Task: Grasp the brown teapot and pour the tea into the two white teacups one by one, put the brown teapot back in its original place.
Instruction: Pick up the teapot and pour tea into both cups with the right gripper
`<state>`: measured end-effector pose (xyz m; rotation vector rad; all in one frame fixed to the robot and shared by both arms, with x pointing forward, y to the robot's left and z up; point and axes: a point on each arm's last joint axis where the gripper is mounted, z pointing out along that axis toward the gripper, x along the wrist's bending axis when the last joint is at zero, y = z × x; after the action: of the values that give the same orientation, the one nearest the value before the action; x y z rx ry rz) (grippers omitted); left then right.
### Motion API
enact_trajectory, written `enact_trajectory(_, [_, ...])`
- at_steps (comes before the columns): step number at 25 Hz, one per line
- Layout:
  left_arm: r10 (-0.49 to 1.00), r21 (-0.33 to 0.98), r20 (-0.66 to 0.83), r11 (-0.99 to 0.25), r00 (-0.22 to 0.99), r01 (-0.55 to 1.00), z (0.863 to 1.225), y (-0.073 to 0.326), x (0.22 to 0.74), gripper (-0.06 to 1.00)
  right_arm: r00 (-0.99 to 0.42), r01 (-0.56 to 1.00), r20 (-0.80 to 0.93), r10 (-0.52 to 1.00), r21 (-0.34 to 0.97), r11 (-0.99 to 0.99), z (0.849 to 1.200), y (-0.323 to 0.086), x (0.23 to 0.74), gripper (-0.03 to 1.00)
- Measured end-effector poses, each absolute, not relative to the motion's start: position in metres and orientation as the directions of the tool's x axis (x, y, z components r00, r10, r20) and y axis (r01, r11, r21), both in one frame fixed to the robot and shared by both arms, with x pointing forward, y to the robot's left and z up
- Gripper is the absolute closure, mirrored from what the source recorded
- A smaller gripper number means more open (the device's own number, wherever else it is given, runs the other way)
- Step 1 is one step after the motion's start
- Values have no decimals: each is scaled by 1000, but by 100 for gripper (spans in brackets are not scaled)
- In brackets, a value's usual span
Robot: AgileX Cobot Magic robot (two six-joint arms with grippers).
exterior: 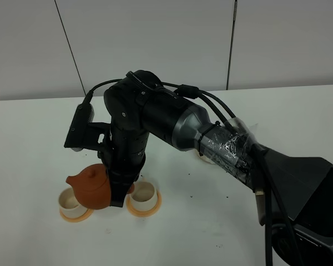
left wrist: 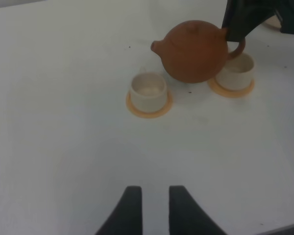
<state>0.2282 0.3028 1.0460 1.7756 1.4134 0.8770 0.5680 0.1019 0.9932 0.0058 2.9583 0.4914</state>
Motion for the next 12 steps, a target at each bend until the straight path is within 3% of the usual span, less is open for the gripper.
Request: enact_trajectory(12, [980, 843, 85, -166, 178, 511, 1046, 303, 228, 74, -989, -15, -142, 32, 320, 947, 993, 102, 568, 87])
